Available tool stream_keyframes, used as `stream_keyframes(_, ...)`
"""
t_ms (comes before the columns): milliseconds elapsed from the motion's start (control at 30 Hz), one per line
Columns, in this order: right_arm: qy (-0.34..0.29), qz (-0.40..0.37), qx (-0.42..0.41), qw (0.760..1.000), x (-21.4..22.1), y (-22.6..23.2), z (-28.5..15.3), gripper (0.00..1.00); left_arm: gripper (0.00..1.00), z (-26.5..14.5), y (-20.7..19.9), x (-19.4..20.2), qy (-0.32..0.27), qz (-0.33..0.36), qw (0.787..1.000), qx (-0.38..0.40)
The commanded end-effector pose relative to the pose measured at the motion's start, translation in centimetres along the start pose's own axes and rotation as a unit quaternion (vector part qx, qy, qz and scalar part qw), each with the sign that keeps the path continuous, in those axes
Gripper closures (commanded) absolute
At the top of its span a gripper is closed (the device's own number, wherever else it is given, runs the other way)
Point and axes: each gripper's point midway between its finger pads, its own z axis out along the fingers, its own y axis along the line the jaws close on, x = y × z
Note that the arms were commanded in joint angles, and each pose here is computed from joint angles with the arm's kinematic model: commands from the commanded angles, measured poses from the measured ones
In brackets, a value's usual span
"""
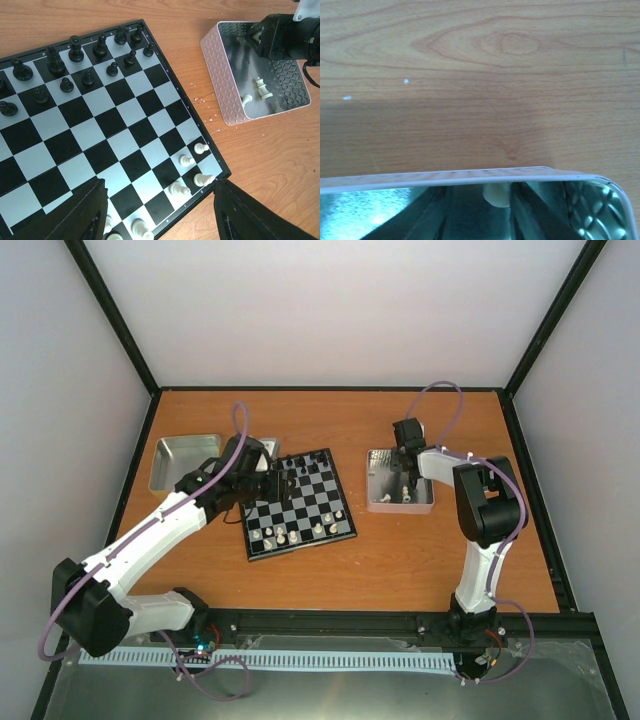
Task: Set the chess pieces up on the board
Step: Pick up the chess piece from the storage box, then place the chess piece on the chessboard.
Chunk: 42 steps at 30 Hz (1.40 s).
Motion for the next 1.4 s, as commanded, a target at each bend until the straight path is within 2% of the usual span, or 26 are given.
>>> stream_keyframes(0,-0.031,-0.018,-0.033,0.999,-2.6,0.9,-1.3,0.70,0.42,0.1,-0.1,-0.4,-0.006,-0.005,1.000,0.004)
stream_keyframes(100,-0.016,-0.028,-0.048,0.998,-2.1,1.6,-0.9,0.81,0.42,0.1,-0.1,-0.3,-0.006,-0.006,1.000,0.005)
stream_keyframes(233,-0.013,-0.021,-0.049,0.998,-1.7,1.6,-0.8,0.86,0.42,0.2,-0.1,-0.2,-0.004,-0.006,1.000,0.006)
stream_keyframes(467,-0.009,-0.013,-0.042,0.999,-1.7,1.4,-0.6,0.87,0.42,0.2,-0.1,-0.2,-0.005,-0.005,1.000,0.005)
stream_keyframes(600,-0.008,-0.006,-0.048,0.999,-1.7,1.5,-1.2,0.91,0.42,0.1,-0.1,-0.2,-0.006,-0.006,1.000,0.005)
stream_keyframes(867,-0.026,-0.006,-0.096,0.995,-1.2,3.5,-7.3,0.91,0.42,-0.4,0.4,-0.9,-0.028,-0.017,0.999,-0.010)
stream_keyframes(1067,-0.053,-0.041,-0.154,0.986,0.2,6.8,-13.5,0.88,0.42,-0.7,1.0,-1.4,-0.044,-0.034,0.998,-0.021)
stream_keyframes(1300,-0.054,-0.078,-0.262,0.961,5.5,10.5,-19.7,0.87,0.41,-1.0,2.0,-1.2,-0.057,-0.068,0.996,-0.021)
stream_keyframes(1367,-0.048,-0.103,-0.272,0.956,7.3,11.1,-20.1,0.87,0.40,-1.5,2.8,-1.3,-0.070,-0.091,0.993,-0.035)
